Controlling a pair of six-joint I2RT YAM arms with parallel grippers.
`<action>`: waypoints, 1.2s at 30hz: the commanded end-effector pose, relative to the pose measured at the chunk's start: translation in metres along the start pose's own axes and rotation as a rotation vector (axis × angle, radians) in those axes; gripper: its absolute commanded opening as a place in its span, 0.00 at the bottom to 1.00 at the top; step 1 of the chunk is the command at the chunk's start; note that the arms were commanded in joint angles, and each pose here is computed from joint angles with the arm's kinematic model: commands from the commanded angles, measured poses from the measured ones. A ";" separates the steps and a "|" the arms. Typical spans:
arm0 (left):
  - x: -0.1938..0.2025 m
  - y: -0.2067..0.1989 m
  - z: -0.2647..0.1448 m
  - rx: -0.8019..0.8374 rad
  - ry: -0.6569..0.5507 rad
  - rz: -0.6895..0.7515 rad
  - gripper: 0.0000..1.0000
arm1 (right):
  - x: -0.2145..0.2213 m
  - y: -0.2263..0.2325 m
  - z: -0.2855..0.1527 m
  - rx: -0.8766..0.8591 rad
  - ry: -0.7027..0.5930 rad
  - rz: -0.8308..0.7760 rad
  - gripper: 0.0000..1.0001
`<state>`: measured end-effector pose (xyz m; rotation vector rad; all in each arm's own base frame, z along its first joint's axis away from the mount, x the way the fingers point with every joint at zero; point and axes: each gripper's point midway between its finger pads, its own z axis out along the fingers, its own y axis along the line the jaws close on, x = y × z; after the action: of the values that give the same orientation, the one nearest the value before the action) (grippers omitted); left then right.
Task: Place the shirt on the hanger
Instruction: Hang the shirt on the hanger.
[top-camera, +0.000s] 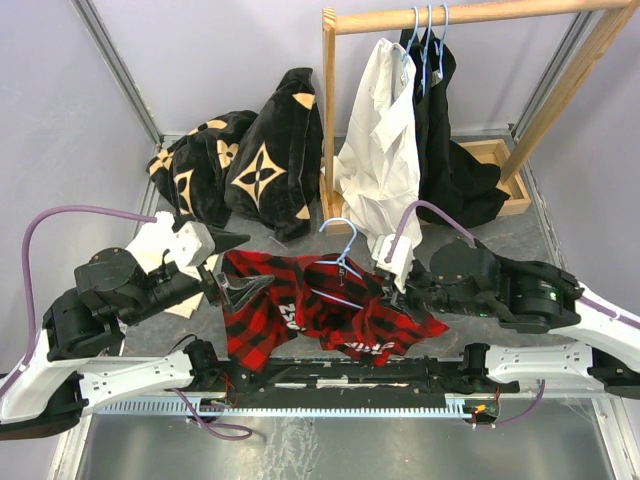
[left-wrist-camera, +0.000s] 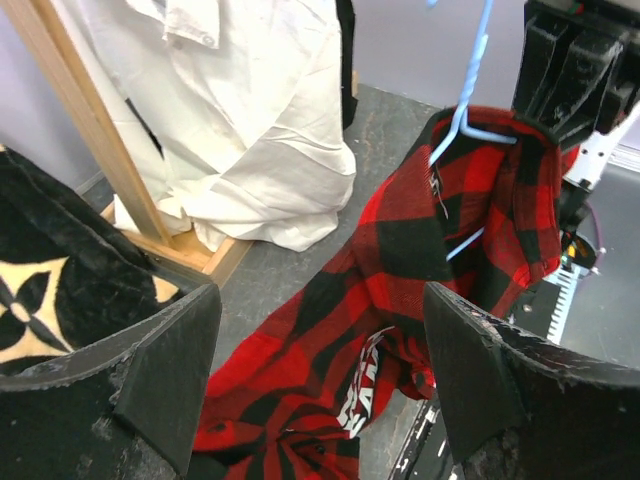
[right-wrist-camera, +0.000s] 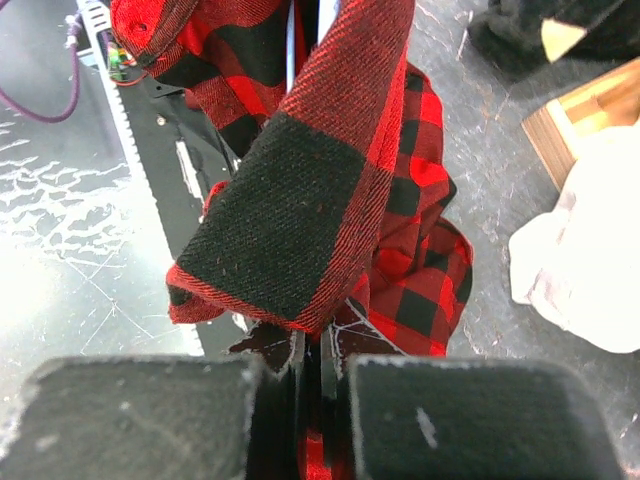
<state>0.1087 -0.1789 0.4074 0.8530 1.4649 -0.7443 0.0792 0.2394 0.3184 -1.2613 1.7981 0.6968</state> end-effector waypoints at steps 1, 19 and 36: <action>-0.014 0.011 -0.002 -0.073 -0.068 -0.050 0.87 | -0.031 -0.012 0.008 0.092 -0.077 0.084 0.00; 0.017 0.037 0.009 -0.252 -0.003 -0.109 0.86 | -0.027 -0.055 0.045 0.373 -0.123 0.178 0.00; 0.090 0.096 0.051 -0.558 0.265 -0.152 0.98 | -0.019 -0.083 0.055 0.357 -0.019 0.279 0.00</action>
<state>0.1937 -0.1740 0.3249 0.5226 1.8258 -0.3124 0.1705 0.2536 0.2819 -0.8386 2.0513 0.3464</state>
